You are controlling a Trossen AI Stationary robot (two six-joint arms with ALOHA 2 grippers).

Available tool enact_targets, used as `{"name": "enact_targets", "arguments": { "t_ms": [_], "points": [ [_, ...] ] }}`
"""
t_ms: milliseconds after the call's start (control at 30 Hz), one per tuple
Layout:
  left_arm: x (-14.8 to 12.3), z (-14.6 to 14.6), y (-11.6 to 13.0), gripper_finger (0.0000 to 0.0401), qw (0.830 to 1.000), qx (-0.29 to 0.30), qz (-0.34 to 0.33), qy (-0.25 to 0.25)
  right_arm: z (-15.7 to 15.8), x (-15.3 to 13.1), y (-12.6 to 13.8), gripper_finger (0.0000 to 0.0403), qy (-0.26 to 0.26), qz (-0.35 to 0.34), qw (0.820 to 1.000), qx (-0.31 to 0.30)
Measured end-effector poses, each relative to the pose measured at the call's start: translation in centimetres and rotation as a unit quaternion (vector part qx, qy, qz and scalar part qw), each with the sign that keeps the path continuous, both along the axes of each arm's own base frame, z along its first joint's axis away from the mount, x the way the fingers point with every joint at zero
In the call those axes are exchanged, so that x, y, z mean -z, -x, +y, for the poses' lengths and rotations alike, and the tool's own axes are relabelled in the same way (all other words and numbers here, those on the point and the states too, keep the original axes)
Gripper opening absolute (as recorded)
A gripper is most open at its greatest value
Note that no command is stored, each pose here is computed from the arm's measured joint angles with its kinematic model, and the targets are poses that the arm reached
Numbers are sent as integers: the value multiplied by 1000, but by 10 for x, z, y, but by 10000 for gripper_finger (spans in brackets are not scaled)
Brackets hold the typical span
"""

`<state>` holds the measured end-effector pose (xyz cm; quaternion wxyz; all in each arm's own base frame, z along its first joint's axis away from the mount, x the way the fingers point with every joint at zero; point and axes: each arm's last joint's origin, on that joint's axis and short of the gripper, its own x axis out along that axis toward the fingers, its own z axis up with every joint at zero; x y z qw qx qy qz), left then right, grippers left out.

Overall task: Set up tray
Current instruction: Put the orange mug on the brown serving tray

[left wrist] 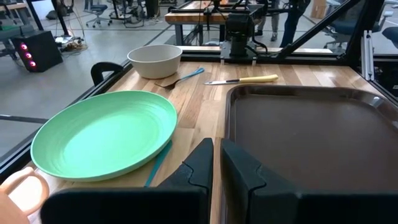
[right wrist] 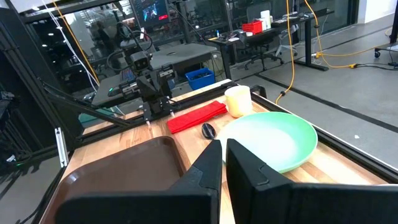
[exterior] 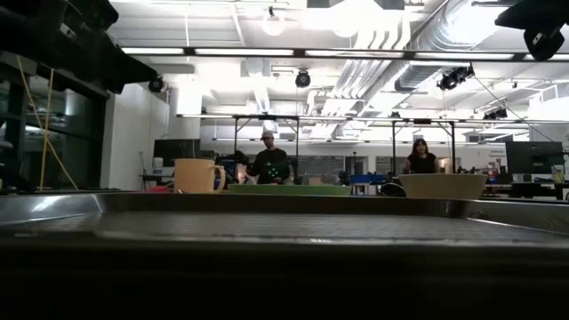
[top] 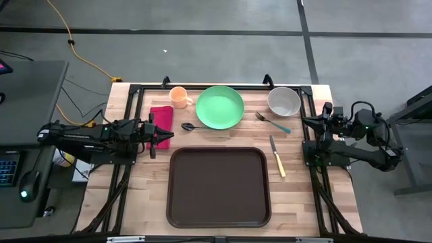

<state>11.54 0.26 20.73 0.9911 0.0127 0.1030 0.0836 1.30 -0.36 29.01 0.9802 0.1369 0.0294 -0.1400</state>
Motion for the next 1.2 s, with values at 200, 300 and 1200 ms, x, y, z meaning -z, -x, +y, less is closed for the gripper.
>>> {"name": "enact_targets", "arguments": {
  "t_ms": [200, 300, 1200],
  "points": [
    [-9, 0, -2, 62, 999, 2, -48, -13, 0, 0, 0, 0, 0, 0, 1000, 0],
    [-27, 0, -1, 62, 994, 0, -92, -60, 0, 0, 0, 0, 0, 0, 1000, 1],
    [-195, 33, 21, 63, 962, -202, 158, -99, -4, -25, 0, 0, -26, -141, 988, 67]
  ]
}}
